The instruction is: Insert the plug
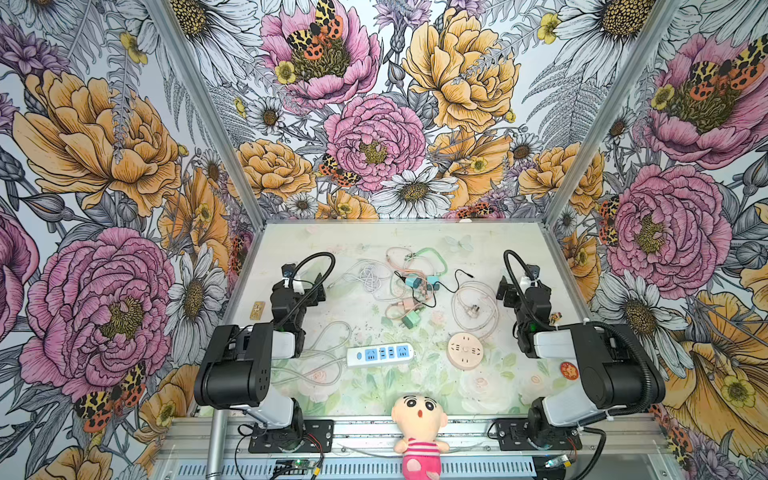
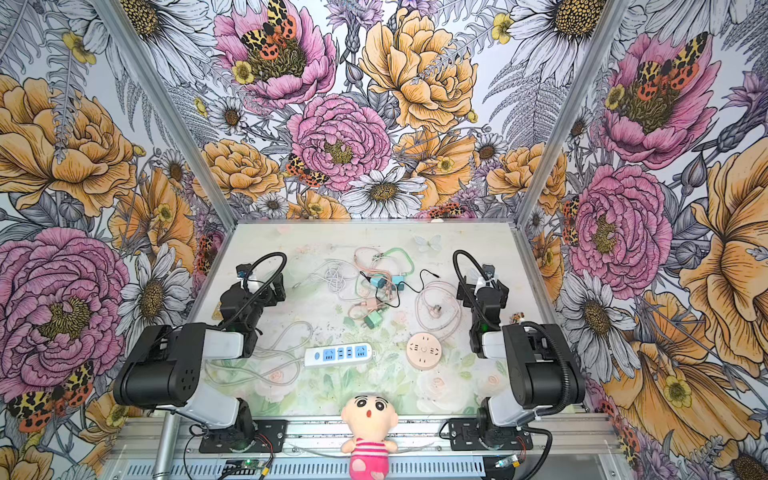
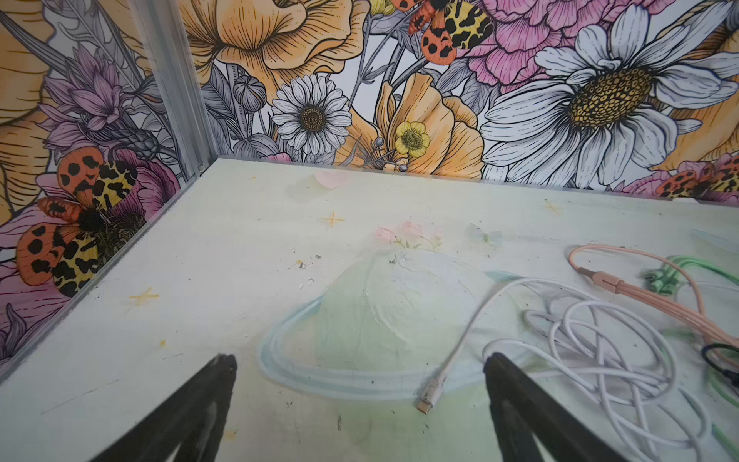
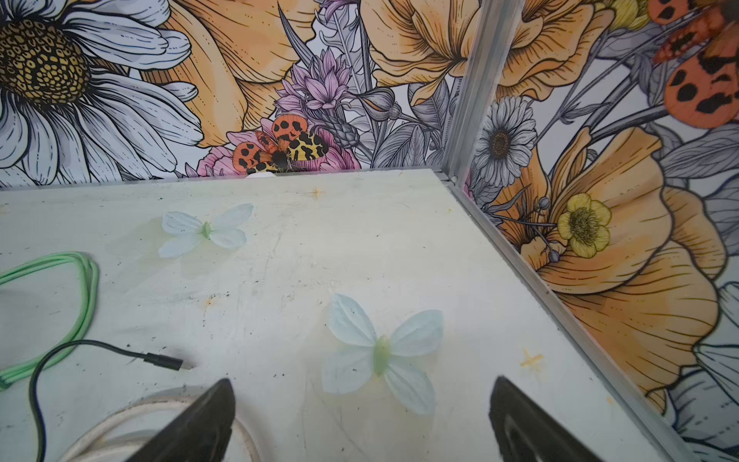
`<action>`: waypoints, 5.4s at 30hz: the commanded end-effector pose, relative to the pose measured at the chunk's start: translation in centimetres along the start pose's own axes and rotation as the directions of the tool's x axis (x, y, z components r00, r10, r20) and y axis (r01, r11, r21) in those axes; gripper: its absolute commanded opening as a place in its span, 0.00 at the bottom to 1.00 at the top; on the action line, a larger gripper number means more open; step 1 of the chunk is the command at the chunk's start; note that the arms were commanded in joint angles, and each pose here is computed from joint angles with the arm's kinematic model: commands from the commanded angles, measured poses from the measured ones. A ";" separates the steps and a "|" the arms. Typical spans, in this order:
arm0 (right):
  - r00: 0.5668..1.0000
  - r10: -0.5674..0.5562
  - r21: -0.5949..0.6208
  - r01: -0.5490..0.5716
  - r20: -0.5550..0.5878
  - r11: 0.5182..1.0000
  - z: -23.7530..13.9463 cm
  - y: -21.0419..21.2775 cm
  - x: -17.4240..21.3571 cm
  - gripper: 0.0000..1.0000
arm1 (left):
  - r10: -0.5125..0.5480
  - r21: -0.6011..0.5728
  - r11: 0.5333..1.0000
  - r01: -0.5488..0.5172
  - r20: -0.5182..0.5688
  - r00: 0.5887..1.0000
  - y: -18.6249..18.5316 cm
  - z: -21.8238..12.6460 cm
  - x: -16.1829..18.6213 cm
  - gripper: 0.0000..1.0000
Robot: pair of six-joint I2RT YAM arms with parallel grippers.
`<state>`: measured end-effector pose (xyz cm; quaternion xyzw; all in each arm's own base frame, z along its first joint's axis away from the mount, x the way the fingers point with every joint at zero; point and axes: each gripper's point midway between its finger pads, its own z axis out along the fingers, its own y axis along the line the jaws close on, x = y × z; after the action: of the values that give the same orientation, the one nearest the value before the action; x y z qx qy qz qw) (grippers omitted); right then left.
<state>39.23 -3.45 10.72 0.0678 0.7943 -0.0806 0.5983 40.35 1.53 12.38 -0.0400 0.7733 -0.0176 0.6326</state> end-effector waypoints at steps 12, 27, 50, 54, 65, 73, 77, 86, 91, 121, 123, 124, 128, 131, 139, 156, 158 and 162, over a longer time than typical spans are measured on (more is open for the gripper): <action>1.000 0.015 0.013 -0.015 0.025 1.000 0.3 -0.1 -0.9 0.99 | 0.014 0.006 1.000 -0.014 0.017 1.000 -0.1 0.2 -0.6 0.99; 1.000 0.016 0.014 -0.016 0.023 1.000 0.3 -0.1 -0.9 0.99 | 0.015 0.006 1.000 -0.015 0.017 1.000 -0.2 0.2 -0.7 0.99; 1.000 0.011 0.003 -0.012 0.023 1.000 -0.2 -0.1 -2.1 0.97 | 0.053 0.001 0.999 -0.053 -0.054 0.997 -1.4 -0.2 -3.3 0.99; 1.000 0.017 0.027 -0.017 0.020 0.999 -0.9 -0.6 -3.6 0.99 | 0.043 0.054 0.998 -0.039 -0.077 0.996 -3.1 -0.9 -4.9 0.99; 0.994 0.024 0.265 -0.052 0.109 0.963 -5.8 -4.8 -12.0 0.94 | -0.059 0.249 0.962 0.113 -0.213 0.975 -9.7 -1.6 -8.7 0.99; 0.994 0.095 0.179 -0.105 0.062 0.978 -6.8 -3.4 -13.7 0.93 | 0.080 0.200 0.979 -0.028 -0.256 0.963 -13.0 -2.0 -9.3 0.88; 0.993 0.113 0.134 -0.110 -0.018 0.985 -6.3 -1.9 -13.4 0.90 | 0.122 0.178 0.982 -0.067 -0.320 0.939 -13.7 -2.1 -9.0 0.80; 0.985 0.149 0.016 -0.148 -0.090 0.989 -6.1 1.3 -12.2 0.90 | 0.080 0.051 0.997 -0.065 -0.397 0.914 -12.2 -2.5 -8.5 0.66; 0.977 0.170 -0.032 -0.175 -0.125 0.984 -5.8 2.5 -11.5 0.88 | 0.073 0.032 0.997 -0.066 -0.454 0.888 -12.4 -1.9 -8.0 0.55; 0.931 0.138 -0.183 -0.209 -0.339 0.961 -5.1 7.6 -7.6 0.79 | 0.030 0.108 0.993 0.048 -0.622 0.782 -21.8 3.3 -0.5 0.45; 0.929 0.137 -0.188 -0.211 -0.343 0.959 -5.1 7.8 -7.5 0.79 | 0.032 0.086 0.996 0.031 -0.646 0.762 -21.6 4.2 0.9 0.45; 0.929 0.138 -0.189 -0.212 -0.344 0.959 -5.1 7.8 -7.5 0.79 | 0.029 0.078 0.996 0.030 -0.656 0.754 -21.5 4.6 1.3 0.45; 0.929 0.135 -0.190 -0.210 -0.346 0.959 -5.2 7.9 -7.4 0.79 | 0.032 0.072 0.997 0.022 -0.677 0.735 -21.6 5.4 2.3 0.45; 0.929 0.134 -0.190 -0.209 -0.346 0.959 -5.2 8.0 -7.4 0.79 | 0.029 0.052 0.999 0.010 -0.691 0.722 -21.4 5.8 3.0 0.45; 0.929 0.130 -0.198 -0.208 -0.347 0.958 -5.2 8.4 -7.4 0.79 | 0.012 0.024 1.000 0.008 -0.734 0.679 -20.4 6.4 5.6 0.42; 0.920 0.115 -0.200 -0.202 -0.375 0.959 -4.4 9.5 -6.7 0.78 | -0.076 -0.122 0.992 -0.028 -0.765 0.640 -13.5 6.2 7.3 0.35; 0.920 0.112 -0.201 -0.199 -0.376 0.959 -4.3 9.7 -6.7 0.78 | -0.090 -0.139 0.990 -0.027 -0.765 0.638 -12.5 5.8 7.2 0.35; 0.920 0.107 -0.204 -0.196 -0.378 0.959 -4.2 9.9 -6.7 0.78 | -0.126 -0.212 0.976 -0.053 -0.744 0.656 -9.4 5.1 6.2 0.35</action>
<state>38.48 6.68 16.95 0.0663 0.8921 0.0722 0.4410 44.99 -10.75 4.25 -0.0815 0.9692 0.0140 0.2321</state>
